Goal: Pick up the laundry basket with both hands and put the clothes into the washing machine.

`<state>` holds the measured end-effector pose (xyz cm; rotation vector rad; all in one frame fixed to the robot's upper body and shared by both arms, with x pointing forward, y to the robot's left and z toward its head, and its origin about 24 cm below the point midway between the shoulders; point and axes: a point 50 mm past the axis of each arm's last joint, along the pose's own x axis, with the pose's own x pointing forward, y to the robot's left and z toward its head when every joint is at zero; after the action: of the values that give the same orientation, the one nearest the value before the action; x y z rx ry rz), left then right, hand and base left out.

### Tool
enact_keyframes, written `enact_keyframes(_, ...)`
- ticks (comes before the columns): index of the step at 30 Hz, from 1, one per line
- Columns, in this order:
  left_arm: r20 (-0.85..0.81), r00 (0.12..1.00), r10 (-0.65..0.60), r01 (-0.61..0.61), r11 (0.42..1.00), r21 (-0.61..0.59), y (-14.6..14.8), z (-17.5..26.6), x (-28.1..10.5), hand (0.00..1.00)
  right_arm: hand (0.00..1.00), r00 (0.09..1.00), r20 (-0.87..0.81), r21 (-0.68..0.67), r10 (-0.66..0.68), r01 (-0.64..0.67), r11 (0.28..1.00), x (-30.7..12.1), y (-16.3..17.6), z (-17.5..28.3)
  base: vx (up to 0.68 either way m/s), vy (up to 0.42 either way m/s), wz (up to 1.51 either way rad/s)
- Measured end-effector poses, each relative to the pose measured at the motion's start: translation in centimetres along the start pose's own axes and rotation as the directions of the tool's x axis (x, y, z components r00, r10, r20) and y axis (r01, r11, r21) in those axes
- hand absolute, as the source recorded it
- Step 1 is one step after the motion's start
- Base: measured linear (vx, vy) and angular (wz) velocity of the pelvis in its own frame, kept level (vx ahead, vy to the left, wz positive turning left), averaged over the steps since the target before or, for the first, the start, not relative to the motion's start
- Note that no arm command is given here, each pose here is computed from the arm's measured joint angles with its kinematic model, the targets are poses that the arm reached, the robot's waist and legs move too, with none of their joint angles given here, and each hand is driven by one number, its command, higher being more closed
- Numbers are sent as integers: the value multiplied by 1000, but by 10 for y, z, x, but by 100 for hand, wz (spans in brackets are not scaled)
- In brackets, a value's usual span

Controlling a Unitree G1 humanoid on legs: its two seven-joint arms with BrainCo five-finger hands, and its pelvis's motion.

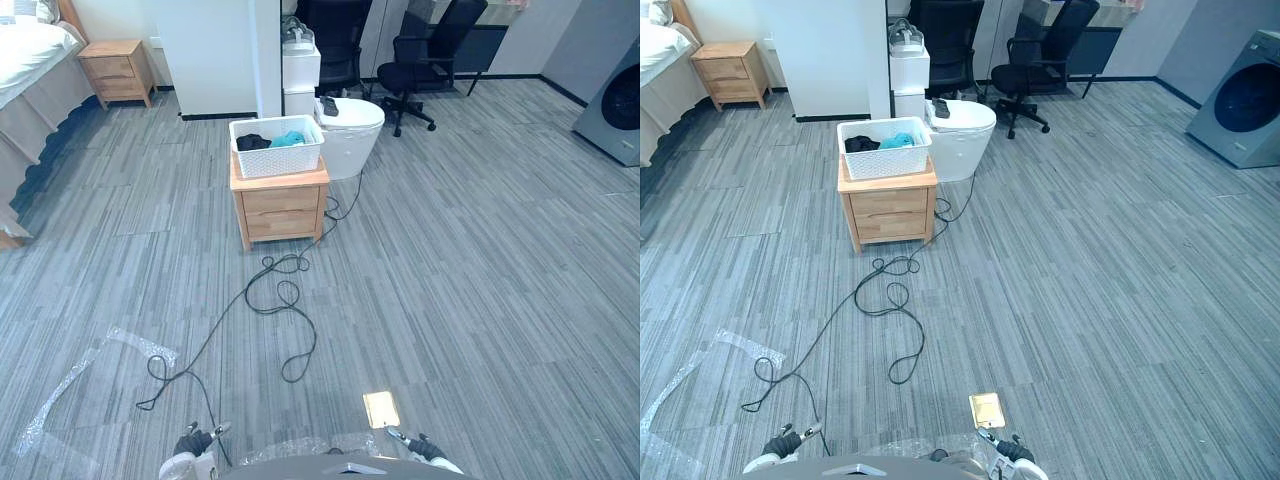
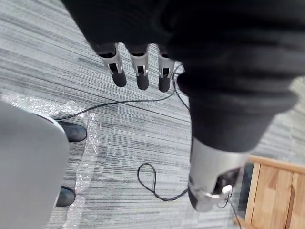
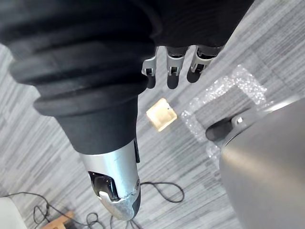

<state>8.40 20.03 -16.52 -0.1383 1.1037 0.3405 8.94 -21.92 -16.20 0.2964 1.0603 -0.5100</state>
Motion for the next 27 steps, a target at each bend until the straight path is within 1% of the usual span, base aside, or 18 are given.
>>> enact_keyframes(2,1,1000,-18,18,999,35,-1,1,0,0,0,1000,-16,4,-13,13,1000,0,-4,-3,0,0,0)
enact_keyframes(27,-10,1000,-18,18,999,41,-2,0,1,0,0,999,-33,13,-21,21,1000,-1,-7,-9,-18,-7,1)
